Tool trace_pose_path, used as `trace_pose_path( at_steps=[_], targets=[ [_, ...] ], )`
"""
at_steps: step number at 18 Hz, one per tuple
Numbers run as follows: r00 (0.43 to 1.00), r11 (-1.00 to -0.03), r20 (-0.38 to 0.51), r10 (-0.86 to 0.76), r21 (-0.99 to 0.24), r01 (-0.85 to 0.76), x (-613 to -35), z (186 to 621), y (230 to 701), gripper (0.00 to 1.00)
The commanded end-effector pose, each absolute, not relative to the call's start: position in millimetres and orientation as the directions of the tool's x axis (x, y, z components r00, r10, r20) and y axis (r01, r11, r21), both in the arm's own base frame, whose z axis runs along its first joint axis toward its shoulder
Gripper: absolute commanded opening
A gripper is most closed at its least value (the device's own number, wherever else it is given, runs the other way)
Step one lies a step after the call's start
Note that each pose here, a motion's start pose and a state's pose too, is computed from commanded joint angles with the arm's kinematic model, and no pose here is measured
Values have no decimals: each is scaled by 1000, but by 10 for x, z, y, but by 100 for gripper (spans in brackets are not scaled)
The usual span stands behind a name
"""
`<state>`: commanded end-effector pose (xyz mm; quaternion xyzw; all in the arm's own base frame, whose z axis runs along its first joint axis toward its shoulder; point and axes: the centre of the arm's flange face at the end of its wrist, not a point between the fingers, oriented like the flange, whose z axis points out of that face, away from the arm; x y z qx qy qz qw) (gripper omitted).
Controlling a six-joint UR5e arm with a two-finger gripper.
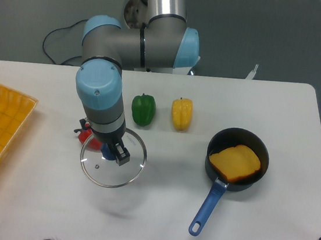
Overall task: Close the pot lid
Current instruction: 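Lift the glass lid by its blue knob with the gripper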
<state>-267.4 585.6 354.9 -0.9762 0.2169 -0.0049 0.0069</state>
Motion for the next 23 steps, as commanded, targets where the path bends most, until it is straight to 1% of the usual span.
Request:
trace_pose_path(
  at_steps=[2,5,10,15,23],
  targets=[
    [907,-907,11,-421,-15,-420,-2682,3529,5836,63],
    [910,-910,-6,-414,-24,-414,-2712,3643,5812,63],
    [914,-913,-12,-407,-26,-407,-2772,3703,5762,63],
    [901,-901,-12,-433,-16,-433,-2772,3700,5749,63],
    [890,-891,-40,-455,24,-454,-2922,3897,5558,63]
  ],
)
